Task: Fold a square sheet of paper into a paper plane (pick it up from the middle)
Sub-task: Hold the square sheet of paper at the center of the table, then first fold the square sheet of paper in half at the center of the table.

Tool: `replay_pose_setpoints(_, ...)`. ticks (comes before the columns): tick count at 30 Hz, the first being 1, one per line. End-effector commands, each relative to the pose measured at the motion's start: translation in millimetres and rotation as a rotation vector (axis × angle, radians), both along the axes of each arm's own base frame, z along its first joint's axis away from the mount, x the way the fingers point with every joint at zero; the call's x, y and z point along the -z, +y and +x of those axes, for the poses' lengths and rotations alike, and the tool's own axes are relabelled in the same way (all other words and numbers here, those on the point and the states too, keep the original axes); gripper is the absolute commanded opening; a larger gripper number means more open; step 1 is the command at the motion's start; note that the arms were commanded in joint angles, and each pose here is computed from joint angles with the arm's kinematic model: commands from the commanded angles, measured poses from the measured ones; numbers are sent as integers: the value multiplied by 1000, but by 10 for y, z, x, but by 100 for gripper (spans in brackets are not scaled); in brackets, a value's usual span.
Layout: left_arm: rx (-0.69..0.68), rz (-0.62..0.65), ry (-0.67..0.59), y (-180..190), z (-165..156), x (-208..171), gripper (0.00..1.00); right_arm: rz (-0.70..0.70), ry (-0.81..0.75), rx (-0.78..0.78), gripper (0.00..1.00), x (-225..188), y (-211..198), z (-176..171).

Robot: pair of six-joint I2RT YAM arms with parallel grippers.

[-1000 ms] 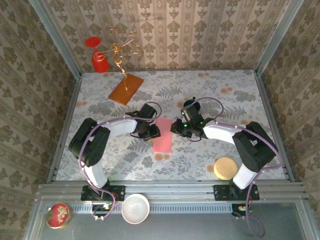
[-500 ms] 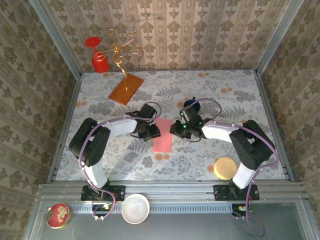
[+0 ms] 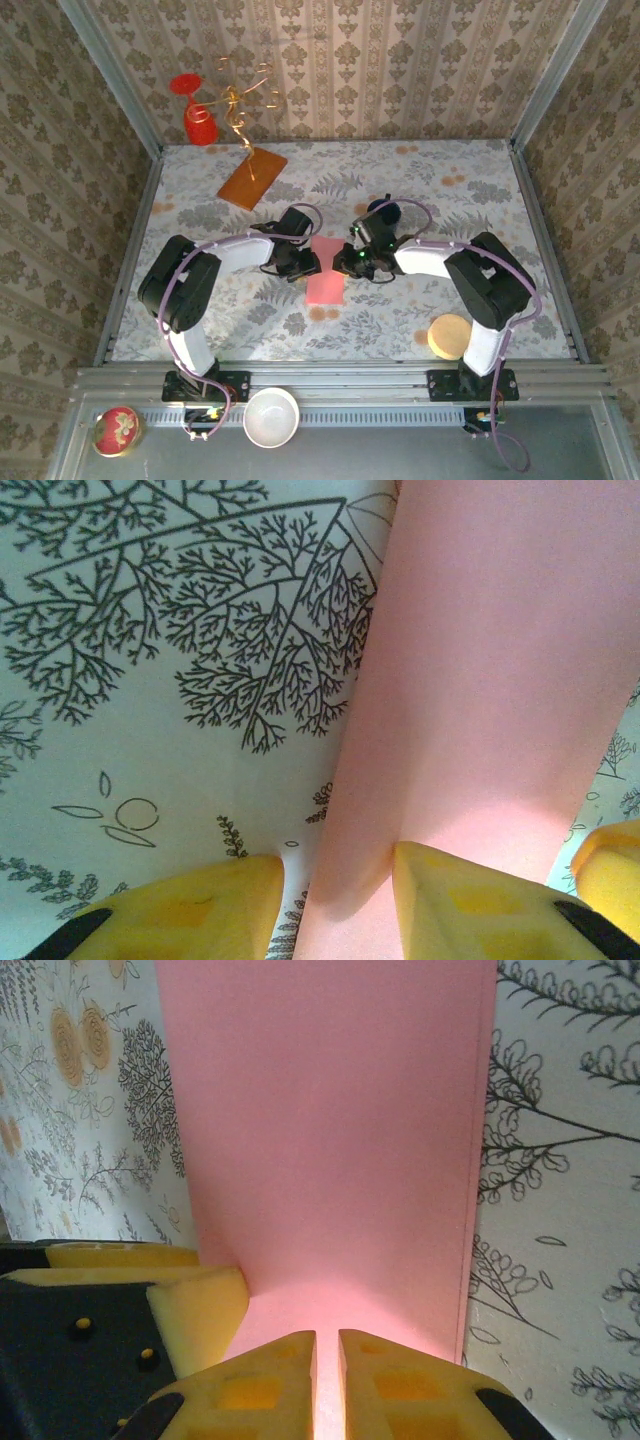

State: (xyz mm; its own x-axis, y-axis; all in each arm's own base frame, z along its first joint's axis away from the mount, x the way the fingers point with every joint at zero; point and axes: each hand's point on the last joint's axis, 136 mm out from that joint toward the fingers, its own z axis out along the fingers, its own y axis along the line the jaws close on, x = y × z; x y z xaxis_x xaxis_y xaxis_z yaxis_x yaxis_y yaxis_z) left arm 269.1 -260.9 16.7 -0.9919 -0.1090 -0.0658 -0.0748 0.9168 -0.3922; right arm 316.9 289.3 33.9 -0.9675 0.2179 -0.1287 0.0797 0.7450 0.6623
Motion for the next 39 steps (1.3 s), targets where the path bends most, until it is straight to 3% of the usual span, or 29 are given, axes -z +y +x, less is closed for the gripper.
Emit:
replay_pose_setpoints(1, 8, 115, 184, 231, -426, 509, 38, 23, -1, -43, 16, -2, 105, 14)
replay_pose_setpoints(8, 8, 117, 188, 248, -446, 515, 38, -29, 56, -47, 15, 219, 23, -87)
replay_pose_setpoints(14, 6, 88, 148, 218, -369, 365, 39, -175, 170, -39, 10, 602, -265, -343)
replay_pose_setpoints(21, -19, -14, -64, 263, 29, -376, 39, -271, 235, -85, 9, 780, -461, -501)
replay_pose_setpoints(25, 87, -108, -175, 70, 100, -771, 36, -248, 202, -206, 9, 755, -380, -527)
replay_pose_setpoints(30, 150, -204, -133, -216, 10, -773, 26, -259, 191, -327, 9, 736, -354, -555)
replay_pose_setpoints(39, 160, -222, -19, -393, -80, -542, 13, -273, 223, -307, 7, 788, -371, -535)
